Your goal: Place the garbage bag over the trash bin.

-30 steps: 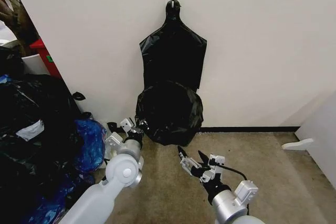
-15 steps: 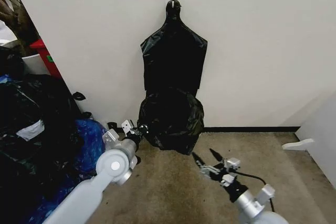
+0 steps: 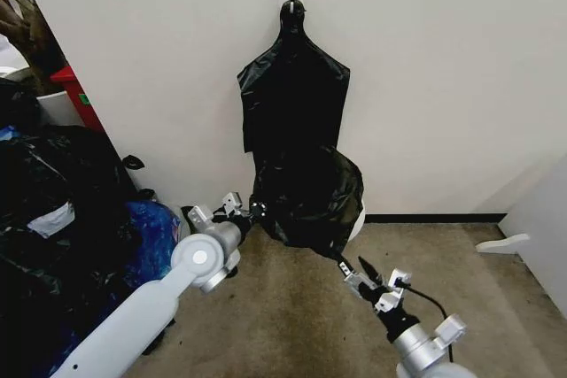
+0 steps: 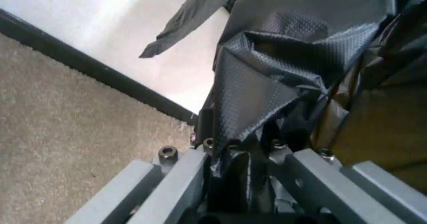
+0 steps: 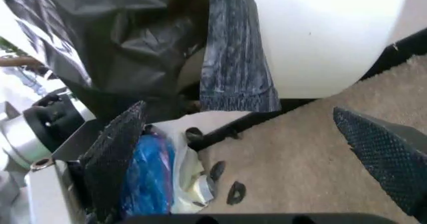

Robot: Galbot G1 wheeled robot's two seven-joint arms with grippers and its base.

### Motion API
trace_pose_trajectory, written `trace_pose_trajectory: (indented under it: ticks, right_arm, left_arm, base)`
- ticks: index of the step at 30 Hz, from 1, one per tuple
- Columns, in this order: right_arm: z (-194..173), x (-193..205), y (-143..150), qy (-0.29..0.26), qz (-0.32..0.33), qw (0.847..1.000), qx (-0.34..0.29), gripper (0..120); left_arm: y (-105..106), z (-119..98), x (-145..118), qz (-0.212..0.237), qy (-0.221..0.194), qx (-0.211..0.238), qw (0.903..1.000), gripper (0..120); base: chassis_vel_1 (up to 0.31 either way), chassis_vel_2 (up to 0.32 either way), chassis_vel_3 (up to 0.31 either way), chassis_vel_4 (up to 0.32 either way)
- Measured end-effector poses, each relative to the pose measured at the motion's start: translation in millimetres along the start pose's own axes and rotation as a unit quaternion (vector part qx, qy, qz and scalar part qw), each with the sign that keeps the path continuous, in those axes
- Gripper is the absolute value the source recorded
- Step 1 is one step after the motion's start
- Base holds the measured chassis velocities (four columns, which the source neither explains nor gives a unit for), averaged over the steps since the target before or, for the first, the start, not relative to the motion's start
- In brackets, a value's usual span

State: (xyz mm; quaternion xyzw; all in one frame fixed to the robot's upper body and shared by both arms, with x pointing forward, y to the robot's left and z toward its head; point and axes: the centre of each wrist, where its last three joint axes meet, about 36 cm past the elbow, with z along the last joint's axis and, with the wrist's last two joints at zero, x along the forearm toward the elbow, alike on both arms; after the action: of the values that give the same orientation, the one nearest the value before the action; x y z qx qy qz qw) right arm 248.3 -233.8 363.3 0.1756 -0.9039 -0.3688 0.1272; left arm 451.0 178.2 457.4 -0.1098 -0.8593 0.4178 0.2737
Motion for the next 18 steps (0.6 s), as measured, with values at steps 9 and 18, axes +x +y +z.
trace_pose_trajectory:
  ticks: [9,18]
  right_arm:
    - [-5.7,-31.5,-12.0,0.003,0.037,0.999,-0.002,100]
    - [19.5,-26.5,-78.4,0.024,0.093,0.994,0.047,100]
  left_arm:
    - [-1.8,6.5,6.7,-0.002,0.001,0.004,1.0000,2]
    - [-10.3,7.6,14.4,0.005,0.001,0.015,0.9999,2]
  base:
    - [0.000,0.000,0.000,0.000]
    - [0.000,0.000,0.000,0.000]
